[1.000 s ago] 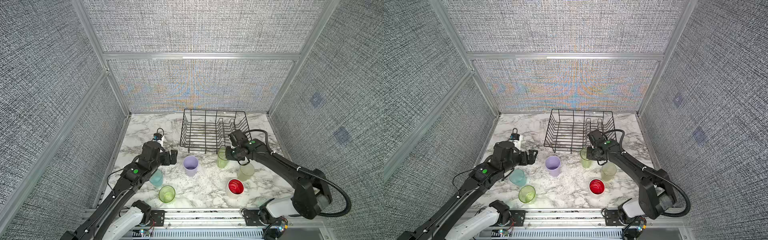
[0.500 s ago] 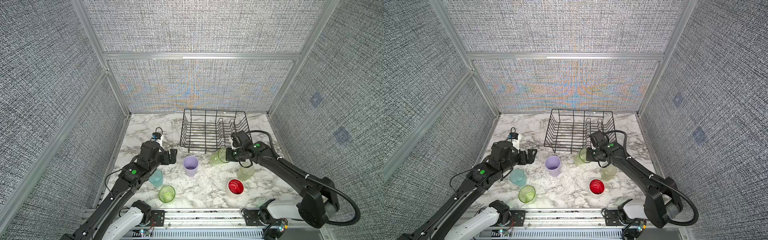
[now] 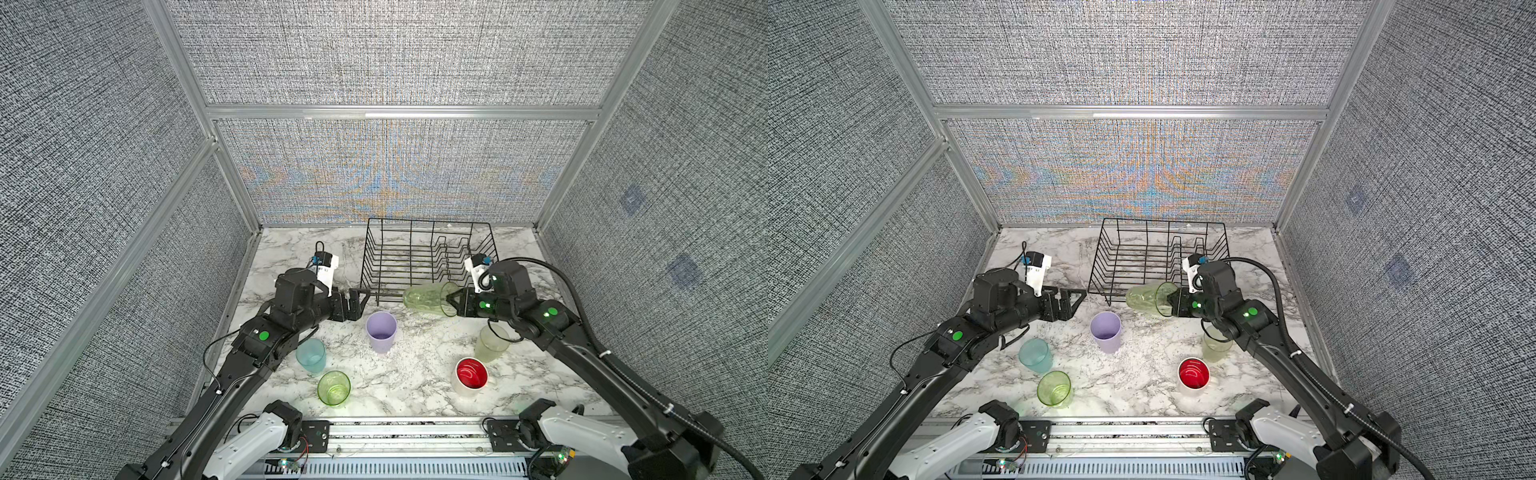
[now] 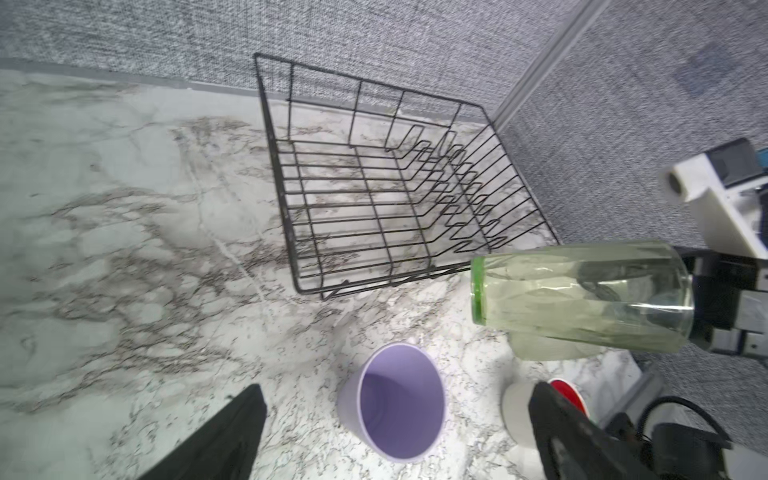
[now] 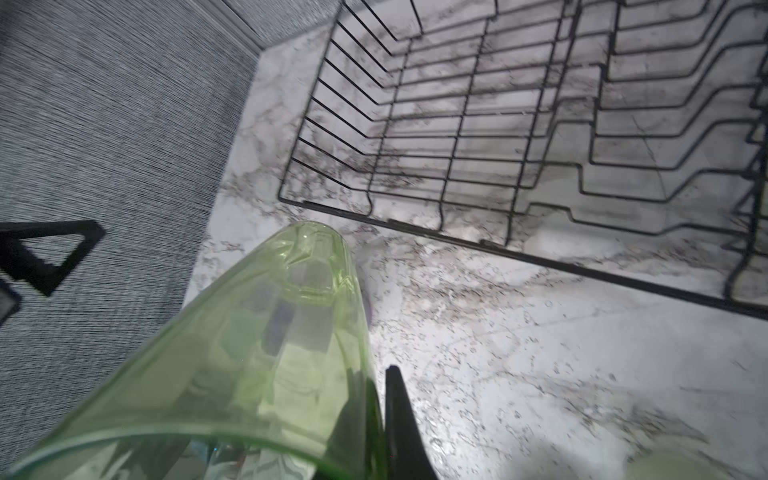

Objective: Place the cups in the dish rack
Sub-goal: 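Grasp the green cup with the right gripper and tip it sideways toward the left gripper, then grasp the green cup's base with the left gripper while the right gripper holds the rim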

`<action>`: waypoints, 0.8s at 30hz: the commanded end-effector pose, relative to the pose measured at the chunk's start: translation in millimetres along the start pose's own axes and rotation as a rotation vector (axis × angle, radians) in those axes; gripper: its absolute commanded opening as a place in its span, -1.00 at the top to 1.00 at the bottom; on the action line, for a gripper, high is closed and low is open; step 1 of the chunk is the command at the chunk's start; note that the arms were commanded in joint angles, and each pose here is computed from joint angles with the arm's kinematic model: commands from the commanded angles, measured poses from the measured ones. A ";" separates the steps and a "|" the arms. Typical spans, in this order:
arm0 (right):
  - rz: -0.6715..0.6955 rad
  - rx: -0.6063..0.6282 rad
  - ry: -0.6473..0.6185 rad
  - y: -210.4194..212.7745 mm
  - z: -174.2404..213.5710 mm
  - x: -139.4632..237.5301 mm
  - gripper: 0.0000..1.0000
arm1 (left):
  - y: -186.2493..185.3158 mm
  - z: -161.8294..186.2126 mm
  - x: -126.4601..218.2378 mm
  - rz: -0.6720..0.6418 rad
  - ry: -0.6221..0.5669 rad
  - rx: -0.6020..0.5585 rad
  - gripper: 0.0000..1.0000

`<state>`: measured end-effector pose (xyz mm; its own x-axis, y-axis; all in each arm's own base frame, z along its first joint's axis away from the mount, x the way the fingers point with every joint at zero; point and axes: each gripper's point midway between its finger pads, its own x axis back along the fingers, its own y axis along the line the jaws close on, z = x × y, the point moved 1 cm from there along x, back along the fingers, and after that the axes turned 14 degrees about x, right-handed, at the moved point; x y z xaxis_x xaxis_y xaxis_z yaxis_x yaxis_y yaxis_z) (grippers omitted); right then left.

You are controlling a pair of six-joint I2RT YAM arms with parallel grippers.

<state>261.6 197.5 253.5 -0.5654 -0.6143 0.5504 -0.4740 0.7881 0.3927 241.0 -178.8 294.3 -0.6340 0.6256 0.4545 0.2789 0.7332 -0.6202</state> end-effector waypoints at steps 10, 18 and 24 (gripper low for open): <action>-0.385 -0.136 -0.256 61.2 -56.1 44.8 1.00 | -91.3 -15.3 18.6 0.470 0.067 0.040 -0.99; -0.629 -0.239 -0.212 75.9 -62.8 38.7 1.00 | -99.8 -11.8 9.2 0.565 0.172 0.126 -0.99; -0.758 -0.277 -0.175 85.6 -65.6 30.0 1.00 | -97.2 -4.6 -11.4 0.629 0.297 0.252 -0.99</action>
<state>257.8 242.2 325.6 -0.3544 -0.9327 0.0664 -0.5434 0.2632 0.7972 231.4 -248.5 340.5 -0.2598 0.9500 0.1734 0.3363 0.2573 -0.9059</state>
